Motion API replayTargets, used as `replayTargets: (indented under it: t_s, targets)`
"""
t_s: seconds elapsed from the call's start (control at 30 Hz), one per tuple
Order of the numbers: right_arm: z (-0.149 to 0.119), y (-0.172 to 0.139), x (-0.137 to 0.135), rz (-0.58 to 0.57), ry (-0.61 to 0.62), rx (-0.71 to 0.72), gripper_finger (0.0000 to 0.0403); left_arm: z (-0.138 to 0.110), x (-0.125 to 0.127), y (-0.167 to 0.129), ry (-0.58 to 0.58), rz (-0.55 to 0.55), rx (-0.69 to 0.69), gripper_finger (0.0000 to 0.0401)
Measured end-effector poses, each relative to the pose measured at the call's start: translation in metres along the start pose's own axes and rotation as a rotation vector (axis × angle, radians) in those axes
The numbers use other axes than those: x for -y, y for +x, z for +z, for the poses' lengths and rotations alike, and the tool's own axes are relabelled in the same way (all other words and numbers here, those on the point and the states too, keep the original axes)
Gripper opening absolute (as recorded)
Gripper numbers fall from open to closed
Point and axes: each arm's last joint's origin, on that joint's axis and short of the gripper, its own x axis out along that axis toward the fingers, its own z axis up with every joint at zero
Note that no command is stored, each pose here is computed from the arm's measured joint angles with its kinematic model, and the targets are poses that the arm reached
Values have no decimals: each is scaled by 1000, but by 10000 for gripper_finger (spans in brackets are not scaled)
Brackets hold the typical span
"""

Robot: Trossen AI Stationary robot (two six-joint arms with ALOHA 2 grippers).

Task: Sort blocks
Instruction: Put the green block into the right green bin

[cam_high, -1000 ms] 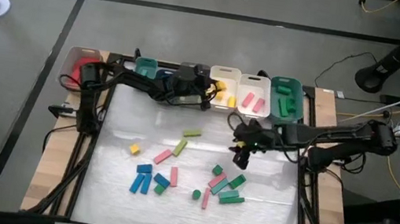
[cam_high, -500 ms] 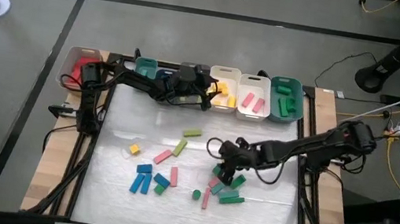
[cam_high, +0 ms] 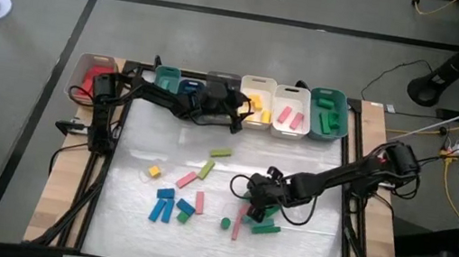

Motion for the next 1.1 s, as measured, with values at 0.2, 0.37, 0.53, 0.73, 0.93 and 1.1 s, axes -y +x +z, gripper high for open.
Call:
replayTargets:
  t_s: [0.2,0.37,0.53,0.73,0.93,1.1]
  targets:
    - [0,8,-2,2,0,3,170,0,2,0,-1,-6,1,223]
    - [1,11,-2,5,2,15,170,0,2,0,0,-6,1,223]
    - [1,12,-3,0,2,24,170,0,2,0,-3,-6,-3,223]
    - [1,16,-3,-5,3,35,170,-1,3,0,-2,-9,-21,223]
    - [1,16,-3,-2,3,32,170,-1,3,0,-2,-10,-19,223]
    - [0,16,-4,11,2,21,170,1,9,-1,26,-23,-9,223]
